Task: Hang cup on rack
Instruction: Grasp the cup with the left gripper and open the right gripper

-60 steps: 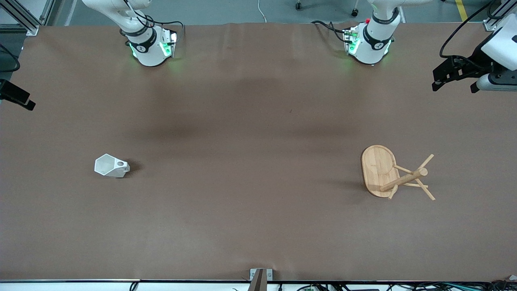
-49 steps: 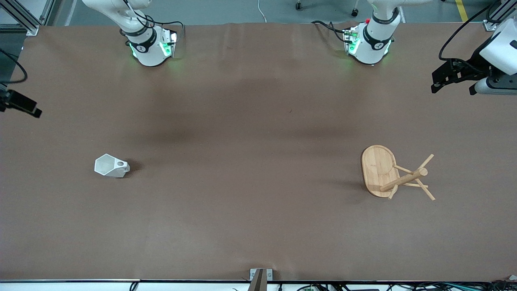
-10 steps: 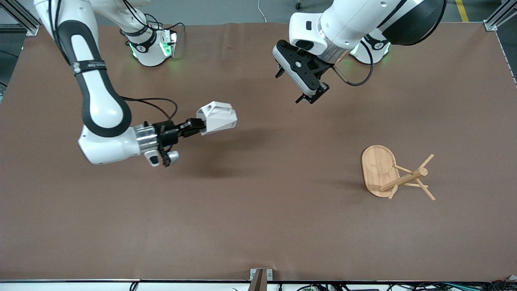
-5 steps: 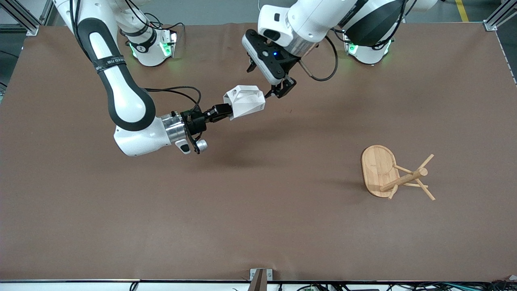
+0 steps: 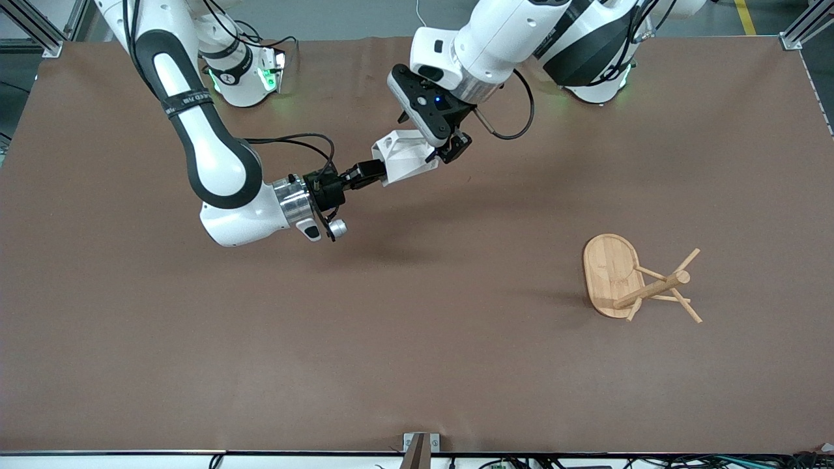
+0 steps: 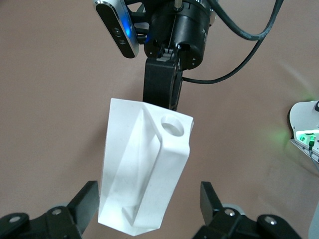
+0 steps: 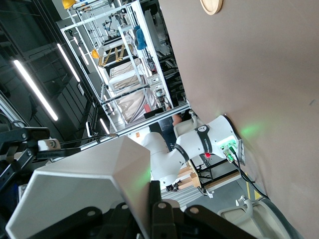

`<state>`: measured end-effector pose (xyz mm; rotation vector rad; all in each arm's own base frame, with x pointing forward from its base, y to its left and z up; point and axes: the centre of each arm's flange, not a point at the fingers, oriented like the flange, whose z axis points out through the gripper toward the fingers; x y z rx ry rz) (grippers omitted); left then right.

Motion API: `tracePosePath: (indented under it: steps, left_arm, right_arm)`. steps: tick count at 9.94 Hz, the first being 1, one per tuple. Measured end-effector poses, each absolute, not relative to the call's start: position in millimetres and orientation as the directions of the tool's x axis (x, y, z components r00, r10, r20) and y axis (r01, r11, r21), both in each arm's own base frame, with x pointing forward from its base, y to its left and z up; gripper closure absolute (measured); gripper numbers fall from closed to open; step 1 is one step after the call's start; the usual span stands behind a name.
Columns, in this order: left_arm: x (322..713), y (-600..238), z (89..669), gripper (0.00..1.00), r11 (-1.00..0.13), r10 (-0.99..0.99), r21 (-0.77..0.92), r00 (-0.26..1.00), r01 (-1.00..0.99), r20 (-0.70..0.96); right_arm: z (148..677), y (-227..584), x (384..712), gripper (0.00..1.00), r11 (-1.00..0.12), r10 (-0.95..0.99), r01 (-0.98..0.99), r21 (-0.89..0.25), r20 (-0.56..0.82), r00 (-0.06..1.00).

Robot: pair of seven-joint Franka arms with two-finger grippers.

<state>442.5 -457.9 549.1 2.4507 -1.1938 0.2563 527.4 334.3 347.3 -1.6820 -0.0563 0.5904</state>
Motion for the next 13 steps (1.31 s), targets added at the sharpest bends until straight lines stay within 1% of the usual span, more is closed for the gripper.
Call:
tracePosePath:
  steps: [2,5,7,9,13]
  left_arm:
    - [443.8,-457.5,544.0,0.08,-0.554,-0.724,0.249,0.607,-0.794,0.327]
    - [447.7,-459.3,531.0,0.08,-0.552,-0.735,0.242,0.603,-0.798,0.311]
    - [448.4,-460.3,527.7,0.11,-0.55,-0.741,0.231,0.597,-0.802,0.308]
    - [446.6,-461.6,527.6,0.2,-0.519,-0.769,0.202,0.557,-0.83,0.312]
    - [446.4,-461.6,527.1,0.2,-0.511,-0.776,0.199,0.548,-0.836,0.313]
  right_arm:
    - [347.2,338.5,525.0,0.92,-0.176,0.352,-0.325,-0.929,-0.368,0.861]
    - [356.1,342.4,522.4,0.92,-0.192,0.341,-0.408,-0.893,-0.45,0.825]
    - [356.7,343.0,520.7,0.92,-0.202,0.334,-0.435,-0.877,-0.48,0.811]
    - [355.1,341.9,520.5,0.92,-0.204,0.33,-0.445,-0.872,-0.489,0.807]
    - [354.6,341.6,520.2,0.91,-0.208,0.328,-0.455,-0.866,-0.5,0.802]
